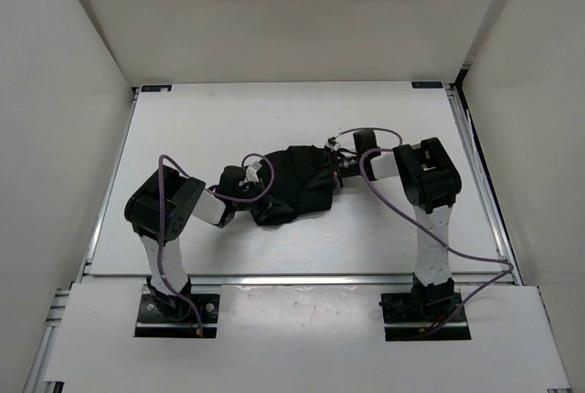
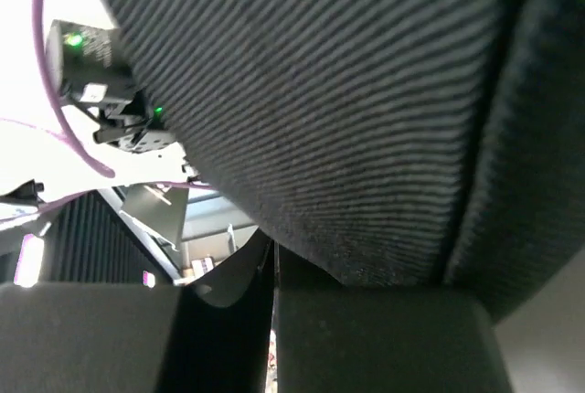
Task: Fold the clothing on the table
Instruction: Fold the skirt
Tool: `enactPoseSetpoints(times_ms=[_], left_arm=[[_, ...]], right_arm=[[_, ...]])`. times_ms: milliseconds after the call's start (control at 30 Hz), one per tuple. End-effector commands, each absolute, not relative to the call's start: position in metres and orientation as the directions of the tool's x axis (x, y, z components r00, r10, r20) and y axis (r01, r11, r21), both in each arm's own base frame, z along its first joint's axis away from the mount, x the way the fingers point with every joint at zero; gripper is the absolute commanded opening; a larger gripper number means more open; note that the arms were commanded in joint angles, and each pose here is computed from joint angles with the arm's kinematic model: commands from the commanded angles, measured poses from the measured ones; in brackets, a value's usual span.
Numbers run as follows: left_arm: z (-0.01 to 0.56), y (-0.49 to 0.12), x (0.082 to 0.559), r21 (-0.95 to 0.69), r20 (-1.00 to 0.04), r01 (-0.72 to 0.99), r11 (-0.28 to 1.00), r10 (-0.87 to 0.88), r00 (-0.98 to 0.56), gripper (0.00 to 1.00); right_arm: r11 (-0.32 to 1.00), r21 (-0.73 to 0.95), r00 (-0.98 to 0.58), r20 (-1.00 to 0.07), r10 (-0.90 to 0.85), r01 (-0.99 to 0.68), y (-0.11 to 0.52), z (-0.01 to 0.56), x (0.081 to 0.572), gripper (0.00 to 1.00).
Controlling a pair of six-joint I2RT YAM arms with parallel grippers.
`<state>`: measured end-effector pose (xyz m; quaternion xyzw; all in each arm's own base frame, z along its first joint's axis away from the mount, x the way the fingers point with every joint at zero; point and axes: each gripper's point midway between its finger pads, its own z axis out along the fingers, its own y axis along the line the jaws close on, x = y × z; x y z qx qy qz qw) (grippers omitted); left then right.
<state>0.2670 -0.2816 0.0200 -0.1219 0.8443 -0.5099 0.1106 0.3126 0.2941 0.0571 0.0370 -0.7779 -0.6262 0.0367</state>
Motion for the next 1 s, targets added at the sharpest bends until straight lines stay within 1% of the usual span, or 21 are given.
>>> enactPoseSetpoints(times_ms=[0,100,133,233,267,367,400,433,467,533,567,600,633,667,700,733,767,867,900,933,967], left_arm=[[0.018,-0.274,0.279,-0.877,-0.083,-0.092,0.471,-0.339,-0.937,0.00],[0.041,-0.267,0.298,-0.871,-0.176,-0.024,0.491,-0.356,-0.918,0.00],[0.060,-0.268,0.306,-0.874,-0.234,0.035,0.484,-0.357,-0.904,0.00],[0.111,-0.270,0.318,-0.881,-0.337,0.153,0.447,-0.367,-0.867,0.00],[0.139,-0.270,0.323,-0.882,-0.382,0.212,0.421,-0.376,-0.844,0.00],[0.181,-0.257,0.327,-0.871,-0.447,0.270,0.411,-0.433,-0.783,0.00],[0.186,-0.244,0.329,-0.869,-0.453,0.258,0.421,-0.472,-0.756,0.00],[0.187,-0.235,0.329,-0.866,-0.460,0.253,0.431,-0.487,-0.742,0.00],[0.184,-0.223,0.328,-0.865,-0.452,0.213,0.454,-0.522,-0.723,0.00],[0.164,-0.196,0.320,-0.826,-0.477,0.142,0.545,-0.543,-0.691,0.00],[0.159,-0.185,0.322,-0.806,-0.496,0.127,0.578,-0.544,-0.677,0.01],[0.151,-0.175,0.316,-0.792,-0.492,0.081,0.605,-0.553,-0.672,0.01],[0.148,-0.161,0.311,-0.789,-0.486,0.042,0.613,-0.580,-0.653,0.00],[0.148,-0.149,0.308,-0.789,-0.484,0.018,0.614,-0.604,-0.633,0.00],[0.148,-0.142,0.307,-0.789,-0.485,0.004,0.614,-0.620,-0.617,0.02],[0.149,-0.129,0.305,-0.788,-0.489,-0.020,0.616,-0.645,-0.588,0.08],[0.148,-0.121,0.302,-0.780,-0.489,-0.046,0.624,-0.654,-0.576,0.09],[0.163,-0.107,0.295,-0.762,-0.525,-0.040,0.647,-0.652,-0.548,0.09],[0.163,-0.105,0.290,-0.754,-0.527,-0.046,0.655,-0.646,-0.552,0.10],[0.164,-0.103,0.286,-0.743,-0.529,-0.061,0.667,-0.640,-0.557,0.09],[0.168,-0.103,0.283,-0.736,-0.530,-0.067,0.674,-0.635,-0.562,0.09]], right_arm=[[0.214,0.974,-0.995,-0.050,-0.087,-0.068,0.304,0.065,0.335,0.00],[0.200,0.975,-0.991,-0.082,-0.101,-0.101,0.310,0.073,0.338,0.00],[0.189,0.973,-0.988,-0.118,-0.098,-0.134,0.310,0.081,0.340,0.00],[0.129,0.964,-0.969,-0.219,-0.111,-0.232,0.308,0.113,0.337,0.00],[0.102,0.961,-0.962,-0.247,-0.117,-0.259,0.306,0.125,0.337,0.00],[0.003,0.923,-0.911,-0.378,-0.166,-0.384,0.305,0.167,0.324,0.00],[0.003,0.925,-0.912,-0.373,-0.173,-0.379,0.305,0.172,0.323,0.00],[-0.009,0.911,-0.895,-0.407,-0.182,-0.413,0.306,0.174,0.322,0.00],[-0.006,0.907,-0.892,-0.415,-0.178,-0.421,0.308,0.176,0.325,0.00],[0.027,0.938,-0.929,-0.336,-0.157,-0.344,0.310,0.164,0.335,0.00],[0.044,0.957,-0.951,-0.278,-0.135,-0.286,0.312,0.156,0.341,0.00],[0.052,0.960,-0.955,-0.269,-0.122,-0.277,0.314,0.158,0.349,0.00],[0.058,0.963,-0.959,-0.255,-0.127,-0.264,0.317,0.151,0.352,0.00],[0.058,0.960,-0.955,-0.264,-0.137,-0.274,0.322,0.142,0.356,0.00],[0.057,0.962,-0.956,-0.258,-0.141,-0.268,0.322,0.140,0.359,0.00],[0.077,0.973,-0.969,-0.205,-0.137,-0.216,0.326,0.126,0.365,0.00],[0.089,0.979,-0.976,-0.172,-0.131,-0.184,0.325,0.112,0.369,0.00],[0.155,0.984,-0.993,-0.071,-0.093,-0.085,0.329,0.072,0.383,0.00],[0.174,0.984,-0.997,-0.021,-0.071,-0.033,0.327,0.061,0.388,0.00],[0.177,0.983,-0.997,-0.041,-0.064,-0.052,0.328,0.062,0.395,0.00],[0.182,0.983,-0.998,-0.021,-0.065,-0.032,0.328,0.054,0.396,0.00]])
